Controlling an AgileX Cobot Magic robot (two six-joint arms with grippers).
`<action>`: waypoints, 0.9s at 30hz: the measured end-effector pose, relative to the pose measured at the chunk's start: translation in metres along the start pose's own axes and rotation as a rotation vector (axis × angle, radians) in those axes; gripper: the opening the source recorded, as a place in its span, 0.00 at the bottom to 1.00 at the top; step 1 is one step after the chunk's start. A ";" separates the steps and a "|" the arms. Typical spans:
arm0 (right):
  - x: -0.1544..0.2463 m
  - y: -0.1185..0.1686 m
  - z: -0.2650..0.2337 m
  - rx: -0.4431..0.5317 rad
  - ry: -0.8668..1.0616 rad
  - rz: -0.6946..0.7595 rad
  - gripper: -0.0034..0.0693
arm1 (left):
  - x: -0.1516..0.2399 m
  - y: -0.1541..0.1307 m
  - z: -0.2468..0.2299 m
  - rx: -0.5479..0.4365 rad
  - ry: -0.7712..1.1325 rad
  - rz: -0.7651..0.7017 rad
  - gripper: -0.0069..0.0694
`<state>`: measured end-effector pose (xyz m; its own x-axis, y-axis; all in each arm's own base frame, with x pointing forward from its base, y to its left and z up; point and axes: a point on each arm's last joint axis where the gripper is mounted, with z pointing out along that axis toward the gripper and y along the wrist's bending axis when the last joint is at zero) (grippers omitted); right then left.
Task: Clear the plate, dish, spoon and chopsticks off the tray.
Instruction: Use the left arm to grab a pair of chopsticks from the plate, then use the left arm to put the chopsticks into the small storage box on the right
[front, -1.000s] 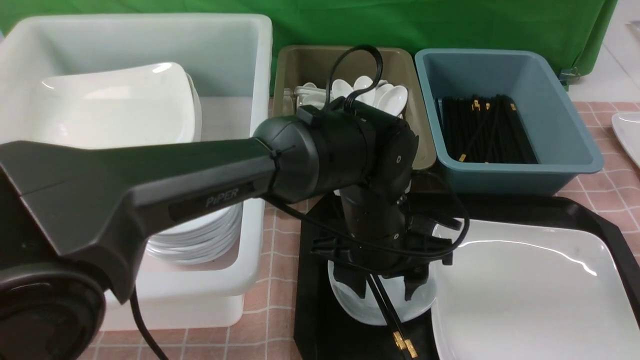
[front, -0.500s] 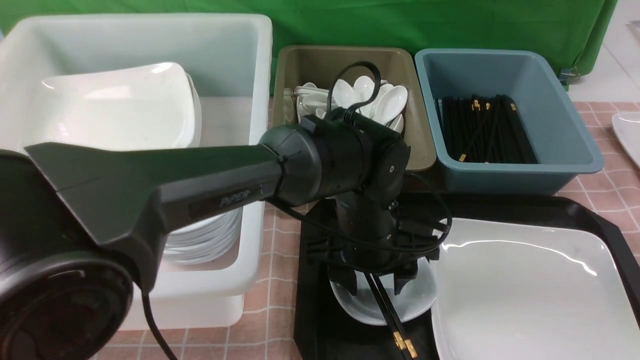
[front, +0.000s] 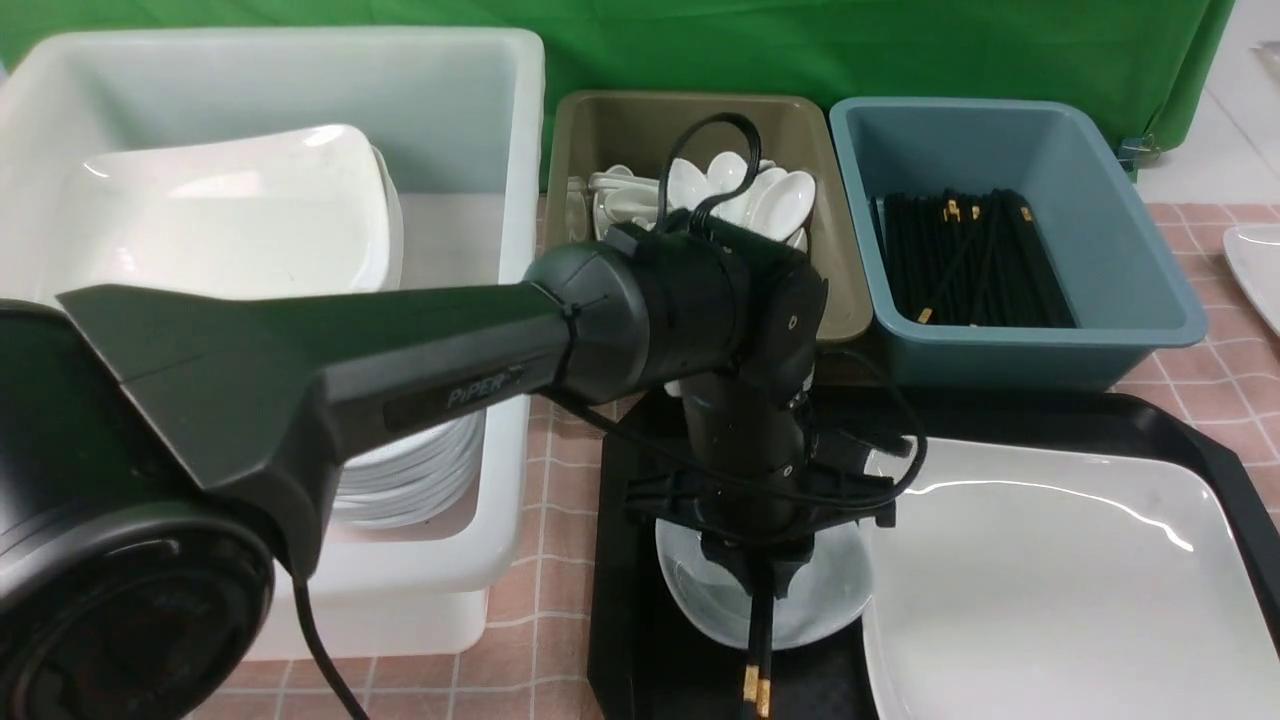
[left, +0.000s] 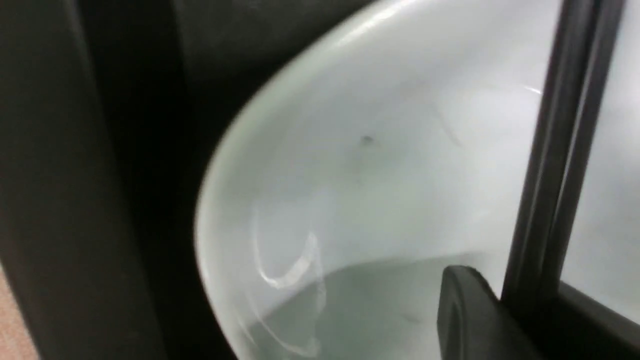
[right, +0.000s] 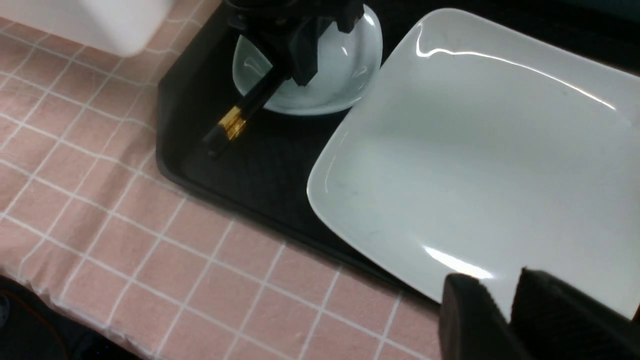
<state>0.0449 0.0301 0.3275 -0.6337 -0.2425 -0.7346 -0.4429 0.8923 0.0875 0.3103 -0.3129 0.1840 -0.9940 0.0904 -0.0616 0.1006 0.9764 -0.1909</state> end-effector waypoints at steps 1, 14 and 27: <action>0.000 0.000 0.000 -0.002 0.000 0.001 0.32 | -0.002 -0.002 -0.005 0.006 -0.006 0.011 0.17; 0.000 0.000 0.000 0.000 0.000 0.007 0.34 | -0.037 -0.037 -0.097 0.183 -0.232 0.094 0.17; 0.000 0.000 0.000 0.000 0.001 0.031 0.36 | -0.107 -0.035 -0.112 0.562 -0.306 -0.060 0.17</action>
<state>0.0450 0.0301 0.3274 -0.6477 -0.2146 -0.7310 -0.4228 0.8994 0.1105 0.4087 -0.3344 0.3067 -0.9499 -0.1025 -0.2953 0.1343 0.7192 -0.6817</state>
